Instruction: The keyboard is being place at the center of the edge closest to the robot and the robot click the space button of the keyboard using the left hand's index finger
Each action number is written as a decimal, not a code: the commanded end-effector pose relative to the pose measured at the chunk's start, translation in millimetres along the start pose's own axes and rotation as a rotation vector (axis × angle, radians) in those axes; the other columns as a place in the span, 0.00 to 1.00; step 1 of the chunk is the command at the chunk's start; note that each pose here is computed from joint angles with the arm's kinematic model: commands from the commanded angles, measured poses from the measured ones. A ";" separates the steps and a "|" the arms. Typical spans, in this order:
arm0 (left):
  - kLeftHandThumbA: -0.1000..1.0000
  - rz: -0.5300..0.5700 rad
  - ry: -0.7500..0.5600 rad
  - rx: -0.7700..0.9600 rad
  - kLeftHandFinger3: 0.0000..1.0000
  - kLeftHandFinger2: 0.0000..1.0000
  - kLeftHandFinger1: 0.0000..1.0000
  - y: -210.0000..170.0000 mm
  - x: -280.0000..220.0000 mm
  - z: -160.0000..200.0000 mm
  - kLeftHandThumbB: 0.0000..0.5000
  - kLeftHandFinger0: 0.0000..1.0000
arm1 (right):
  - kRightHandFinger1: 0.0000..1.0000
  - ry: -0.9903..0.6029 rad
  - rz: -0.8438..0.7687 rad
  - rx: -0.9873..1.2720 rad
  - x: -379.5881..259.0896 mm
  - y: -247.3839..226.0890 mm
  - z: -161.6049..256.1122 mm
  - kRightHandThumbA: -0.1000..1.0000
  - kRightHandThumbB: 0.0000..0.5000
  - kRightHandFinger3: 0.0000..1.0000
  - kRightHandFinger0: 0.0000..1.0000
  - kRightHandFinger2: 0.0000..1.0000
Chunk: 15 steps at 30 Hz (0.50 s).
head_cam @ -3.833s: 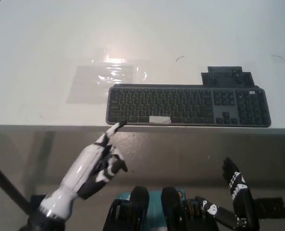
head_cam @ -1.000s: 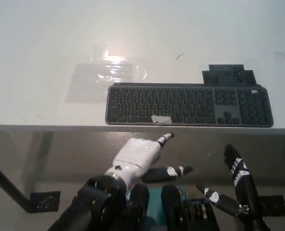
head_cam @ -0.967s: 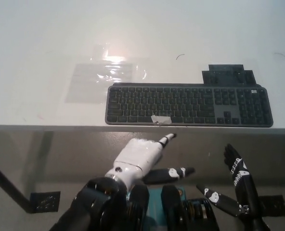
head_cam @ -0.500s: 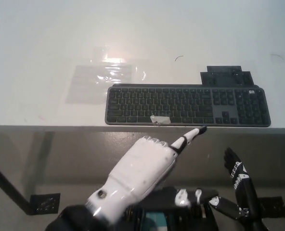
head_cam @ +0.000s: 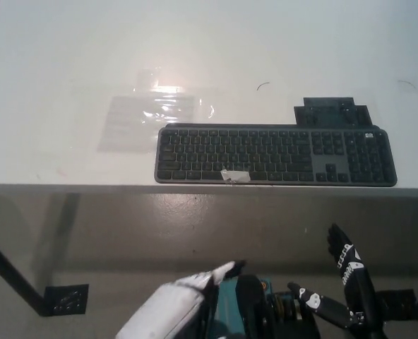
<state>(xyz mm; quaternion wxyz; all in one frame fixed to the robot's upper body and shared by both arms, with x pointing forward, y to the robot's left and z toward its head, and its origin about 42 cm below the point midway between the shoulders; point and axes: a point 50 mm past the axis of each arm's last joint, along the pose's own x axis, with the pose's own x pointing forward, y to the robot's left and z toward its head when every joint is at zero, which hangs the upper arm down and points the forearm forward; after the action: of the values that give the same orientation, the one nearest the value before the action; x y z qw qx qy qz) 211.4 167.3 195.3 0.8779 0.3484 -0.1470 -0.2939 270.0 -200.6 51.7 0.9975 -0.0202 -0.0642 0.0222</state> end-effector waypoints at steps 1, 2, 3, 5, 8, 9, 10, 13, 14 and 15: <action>1.00 0.210 -0.114 -0.221 1.00 1.00 1.00 -9.5 -26.1 -48.8 0.67 1.00 | 1.00 -0.069 0.045 -0.002 -0.2 7.6 10.2 1.00 0.64 1.00 1.00 1.00; 1.00 0.225 -0.083 -0.251 1.00 1.00 1.00 -11.9 -25.5 -59.2 0.67 1.00 | 1.00 -0.070 0.049 -0.003 -1.5 7.9 9.4 1.00 0.63 1.00 1.00 1.00; 1.00 0.237 -0.061 -0.273 1.00 1.00 1.00 -14.7 -26.4 -66.8 0.66 1.00 | 1.00 -0.065 0.050 -0.004 -3.9 8.2 8.4 1.00 0.63 1.00 1.00 1.00; 1.00 0.248 -0.018 -0.295 1.00 1.00 1.00 -18.8 -26.1 -83.4 0.68 1.00 | 1.00 -0.063 0.054 -0.006 -5.1 8.7 7.1 1.00 0.62 1.00 1.00 1.00; 1.00 0.254 0.062 -0.373 1.00 1.00 1.00 -30.6 -33.7 -103.9 0.71 1.00 | 1.00 -0.045 0.064 0.000 -12.4 12.8 3.4 1.00 0.63 1.00 1.00 1.00; 1.00 0.252 0.078 -0.389 1.00 1.00 1.00 -34.9 -36.5 -108.5 0.69 1.00 | 1.00 -0.041 0.068 -0.001 -14.7 13.8 2.5 1.00 0.65 1.00 1.00 1.00; 1.00 0.251 0.090 -0.395 1.00 1.00 1.00 -38.1 -37.9 -112.4 0.66 1.00 | 1.00 -0.040 0.071 -0.001 -15.5 14.4 1.9 1.00 0.66 1.00 1.00 1.00; 1.00 0.251 0.126 -0.406 1.00 1.00 1.00 -47.6 -40.9 -124.6 0.61 1.00 | 1.00 -0.036 0.079 0.000 -16.9 15.6 0.8 1.00 0.67 1.00 1.00 1.00; 1.00 0.249 0.148 -0.417 1.00 1.00 1.00 -51.0 -42.0 -129.5 0.62 1.00 | 1.00 -0.034 0.077 0.000 -17.3 16.4 0.4 1.00 0.68 1.00 1.00 1.00; 1.00 0.248 0.157 -0.430 1.00 1.00 1.00 -54.2 -42.1 -135.1 0.62 1.00 | 1.00 -0.029 0.077 0.006 -17.5 17.0 0.0 1.00 0.69 1.00 1.00 1.00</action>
<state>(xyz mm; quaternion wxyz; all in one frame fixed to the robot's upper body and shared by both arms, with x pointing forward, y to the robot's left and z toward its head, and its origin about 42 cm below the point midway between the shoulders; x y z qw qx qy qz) 222.0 222.7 67.7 0.9415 0.2375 0.0196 -0.2382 252.6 -194.4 39.9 0.9983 -0.0198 -0.0421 0.0349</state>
